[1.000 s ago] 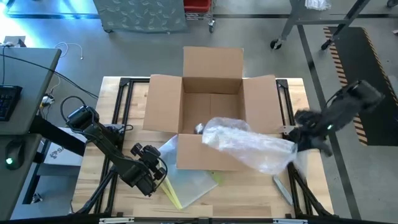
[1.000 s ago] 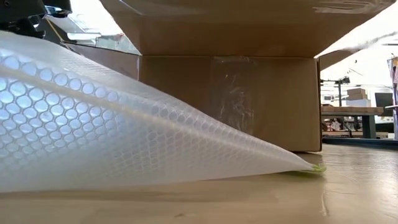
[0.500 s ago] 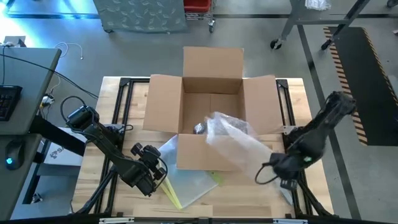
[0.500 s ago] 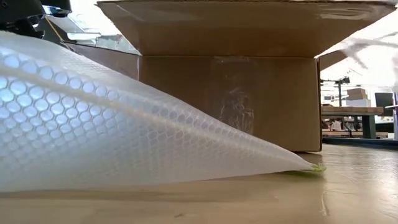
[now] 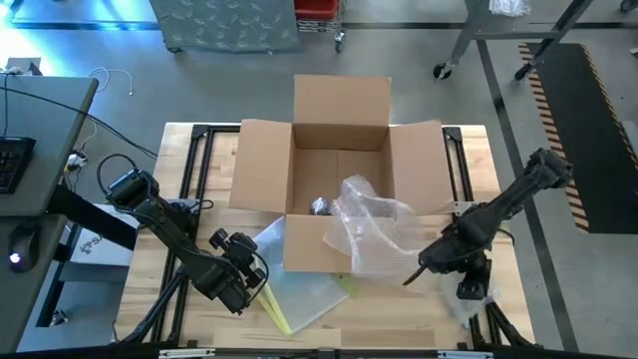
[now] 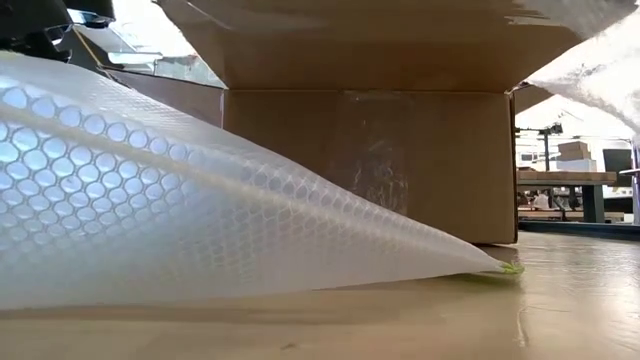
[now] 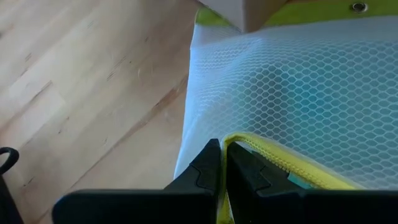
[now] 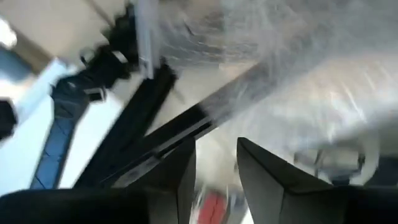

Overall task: Unpack boxes
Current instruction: Remove the bubble wrap from the cardboard box

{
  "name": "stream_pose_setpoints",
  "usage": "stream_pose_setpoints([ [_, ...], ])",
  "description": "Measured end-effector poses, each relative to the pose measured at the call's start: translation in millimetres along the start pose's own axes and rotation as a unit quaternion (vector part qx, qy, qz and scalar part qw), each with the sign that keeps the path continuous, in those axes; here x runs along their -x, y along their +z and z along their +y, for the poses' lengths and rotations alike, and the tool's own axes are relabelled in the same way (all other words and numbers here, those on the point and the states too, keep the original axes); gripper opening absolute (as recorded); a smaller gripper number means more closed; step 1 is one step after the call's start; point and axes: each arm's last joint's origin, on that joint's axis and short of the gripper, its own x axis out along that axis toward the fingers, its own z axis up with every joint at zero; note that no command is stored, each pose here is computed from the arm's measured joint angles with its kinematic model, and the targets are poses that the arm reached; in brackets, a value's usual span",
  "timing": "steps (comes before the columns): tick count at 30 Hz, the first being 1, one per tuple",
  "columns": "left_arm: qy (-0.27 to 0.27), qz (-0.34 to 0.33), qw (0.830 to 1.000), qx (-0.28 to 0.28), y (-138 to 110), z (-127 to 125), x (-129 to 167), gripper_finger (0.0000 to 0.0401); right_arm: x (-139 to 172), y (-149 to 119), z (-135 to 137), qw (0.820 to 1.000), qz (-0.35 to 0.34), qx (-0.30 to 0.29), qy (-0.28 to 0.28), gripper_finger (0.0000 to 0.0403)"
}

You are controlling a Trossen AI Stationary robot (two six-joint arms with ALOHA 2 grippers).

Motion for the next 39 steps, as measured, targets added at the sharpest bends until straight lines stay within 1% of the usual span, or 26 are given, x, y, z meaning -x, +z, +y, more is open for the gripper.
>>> stream_pose_setpoints([
  [2,0.0,0.0,1.0,0.002,0.0,0.0,0.0,0.0,24.7,-19.6,11.9,0.998,-0.06,0.001,-0.002,0.0104],
  [4,0.002,-0.001,1.0,0.001,0.1,0.4,0.0,0.0,49.3,-41.2,22.4,0.991,-0.132,0.005,-0.002,0.0105],
  [5,0.002,-0.001,1.0,0.002,0.5,0.4,-0.3,0.0,60.5,-50.8,26.5,0.985,-0.175,0.008,-0.005,0.0105],
  [6,0.003,-0.001,1.0,0.003,1.1,0.5,-0.8,0.0,71.2,-59.3,30.6,0.974,-0.227,0.016,-0.007,0.0105],
  [7,0.004,-0.001,1.0,0.004,1.7,0.6,-1.2,0.0,82.3,-66.8,35.3,0.955,-0.293,0.032,-0.009,0.0105],
  [8,0.006,-0.001,1.0,0.005,2.6,0.7,-1.9,0.0,92.0,-72.2,39.0,0.928,-0.367,0.056,-0.02,0.0105],
  [9,0.007,-0.001,1.0,0.006,3.0,0.8,-2.1,0.0,100.9,-76.0,41.9,0.894,-0.439,0.081,-0.038,0.0105],
  [10,0.008,0.0,1.0,0.007,3.6,0.9,-2.6,0.0,109.9,-79.2,44.0,0.855,-0.507,0.094,-0.059,0.0105],
  [11,0.009,0.0,1.0,0.009,4.4,1.0,-3.3,0.0,117.8,-80.4,44.1,0.818,-0.564,0.086,-0.078,0.0103],
  [12,0.011,0.0,1.0,0.011,5.6,1.2,-4.1,0.0,125.1,-80.2,42.1,0.786,-0.607,0.068,-0.097,0.01],
  [13,0.013,-0.003,1.0,0.013,6.9,1.4,-5.0,0.0,131.8,-78.2,39.8,0.764,-0.632,0.059,-0.114,0.0097],
  [14,0.015,-0.006,1.0,0.015,8.3,1.7,-5.8,0.0,138.8,-75.0,38.2,0.748,-0.647,0.065,-0.129,0.0093],
  [16,0.02,-0.01,1.0,0.02,11.5,2.1,-8.1,0.0,150.2,-64.8,36.3,0.73,-0.657,0.099,-0.162,0.0086],
  [18,0.024,-0.009,0.999,0.025,14.5,2.5,-10.3,0.0,161.0,-50.3,34.9,0.707,-0.666,0.141,-0.19,0.008],
  [20,0.028,-0.009,0.999,0.028,17.3,3.0,-12.5,0.0,173.2,-32.7,34.6,0.68,-0.682,0.19,-0.191,0.0075],
  [21,0.03,-0.008,0.999,0.03,18.6,3.2,-13.5,0.0,178.2,-24.1,33.1,0.669,-0.686,0.215,-0.189,0.0072],
  [23,0.033,-0.006,0.999,0.034,20.6,3.5,-15.1,0.0,184.8,-3.4,30.5,0.66,-0.682,0.269,-0.164,0.0068],
  [24,0.034,-0.004,0.999,0.035,21.0,3.6,-15.5,0.0,186.3,6.0,28.6,0.66,-0.675,0.294,-0.148,0.0065],
  [25,0.035,0.0,0.999,0.036,21.6,3.7,-16.1,0.0,185.8,16.5,25.9,0.667,-0.664,0.309,-0.137,0.0063],
  [26,0.035,0.003,0.999,0.037,21.7,3.8,-16.4,0.0,184.1,26.3,21.9,0.678,-0.651,0.316,-0.13,0.0061],
  [28,0.035,0.008,0.999,0.037,21.4,3.8,-16.4,0.0,177.7,44.3,13.6,0.706,-0.62,0.317,-0.127,0.0056],
  [31,0.035,0.011,0.999,0.04,21.2,3.7,-16.3,0.0,162.9,61.2,2.1,0.761,-0.559,0.299,-0.137,0.0049],
  [33,0.035,0.016,0.998,0.04,20.9,3.7,-16.3,0.0,153.4,62.0,-1.6,0.793,-0.522,0.28,-0.143,0.0044],
  [35,0.034,0.021,0.998,0.041,20.6,3.7,-16.3,0.0,144.6,56.3,-3.7,0.825,-0.484,0.254,-0.142,0.0038],
  [39,0.035,0.021,0.998,0.04,20.5,3.7,-16.3,0.0,127.5,40.6,-3.3,0.876,-0.408,0.211,-0.147,0.0028],
])
